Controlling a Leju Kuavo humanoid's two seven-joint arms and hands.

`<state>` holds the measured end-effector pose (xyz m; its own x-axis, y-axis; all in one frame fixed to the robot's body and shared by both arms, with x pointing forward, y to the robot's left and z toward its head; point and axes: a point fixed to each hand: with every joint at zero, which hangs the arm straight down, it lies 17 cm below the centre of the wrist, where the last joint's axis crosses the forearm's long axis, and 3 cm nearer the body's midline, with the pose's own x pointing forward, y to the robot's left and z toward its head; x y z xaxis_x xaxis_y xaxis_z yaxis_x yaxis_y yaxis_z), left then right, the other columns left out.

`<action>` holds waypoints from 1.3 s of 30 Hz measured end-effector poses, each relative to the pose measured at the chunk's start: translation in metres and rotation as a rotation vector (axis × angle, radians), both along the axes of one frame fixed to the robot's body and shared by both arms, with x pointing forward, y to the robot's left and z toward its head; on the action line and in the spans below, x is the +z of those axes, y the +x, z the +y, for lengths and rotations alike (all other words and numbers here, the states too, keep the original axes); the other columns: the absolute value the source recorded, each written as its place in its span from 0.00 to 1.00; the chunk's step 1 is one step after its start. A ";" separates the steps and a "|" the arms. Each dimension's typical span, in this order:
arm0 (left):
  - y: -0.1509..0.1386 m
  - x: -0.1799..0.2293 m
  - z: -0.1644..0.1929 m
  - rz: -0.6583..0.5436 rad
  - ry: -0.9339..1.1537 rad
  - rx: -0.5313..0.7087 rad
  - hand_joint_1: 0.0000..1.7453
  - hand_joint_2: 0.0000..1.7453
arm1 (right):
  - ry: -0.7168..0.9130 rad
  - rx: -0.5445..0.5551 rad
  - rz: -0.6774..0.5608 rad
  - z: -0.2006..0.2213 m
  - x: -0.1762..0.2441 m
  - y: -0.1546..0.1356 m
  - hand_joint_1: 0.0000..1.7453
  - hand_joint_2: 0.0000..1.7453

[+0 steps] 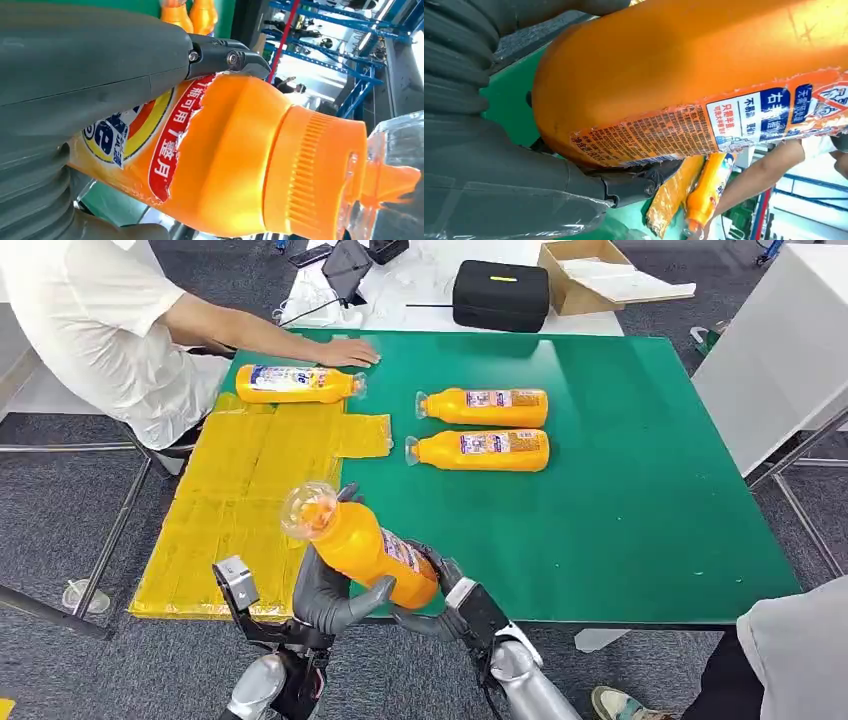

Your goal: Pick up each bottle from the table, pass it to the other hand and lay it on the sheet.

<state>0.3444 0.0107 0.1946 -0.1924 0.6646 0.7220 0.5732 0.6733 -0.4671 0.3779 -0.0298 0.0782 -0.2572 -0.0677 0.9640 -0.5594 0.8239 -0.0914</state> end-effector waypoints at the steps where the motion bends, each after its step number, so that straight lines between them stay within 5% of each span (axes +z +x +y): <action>1: 0.000 0.000 0.000 -0.001 0.000 0.000 0.00 1.00 | -0.001 0.000 0.001 0.000 0.000 0.000 1.00 1.00; 2: -0.001 0.000 -0.001 -0.005 0.005 -0.001 0.00 1.00 | -0.002 0.001 0.001 0.000 -0.001 0.001 1.00 1.00; 3: -0.002 0.000 -0.002 -0.014 0.015 -0.004 1.00 1.00 | -0.006 0.003 0.001 0.001 -0.001 0.001 1.00 1.00; 26: -0.002 -0.006 -0.015 -0.034 0.063 -0.075 1.00 1.00 | -0.029 0.051 -0.008 0.013 -0.001 -0.004 0.98 1.00; 27: -0.002 -0.007 -0.015 -0.022 0.053 -0.088 1.00 1.00 | -0.032 0.053 -0.008 0.013 -0.002 -0.005 0.87 1.00; 28: -0.001 -0.008 -0.014 -0.009 0.043 -0.101 1.00 1.00 | -0.036 0.052 -0.009 0.013 -0.002 -0.005 0.53 1.00; 29: 0.000 -0.010 -0.014 0.001 0.038 -0.111 1.00 1.00 | -0.038 0.049 -0.008 0.013 -0.003 -0.006 0.00 1.00; 32: 0.003 -0.014 -0.013 0.038 0.020 -0.138 1.00 1.00 | -0.033 0.058 -0.010 0.015 -0.001 -0.008 0.00 1.00; 33: 0.002 -0.016 -0.014 0.046 0.023 -0.143 1.00 1.00 | -0.039 0.058 -0.015 0.016 -0.001 -0.008 0.00 0.00; 39: 0.013 -0.021 -0.003 0.035 0.176 0.028 1.00 1.00 | -0.366 -0.194 -0.344 -0.003 0.004 -0.003 0.00 0.00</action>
<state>0.3575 0.0079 0.1733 -0.1818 0.5226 0.8330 0.5389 0.7615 -0.3601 0.3746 -0.0330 0.0819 -0.5366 0.3366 0.7738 -0.2875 0.7892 -0.5427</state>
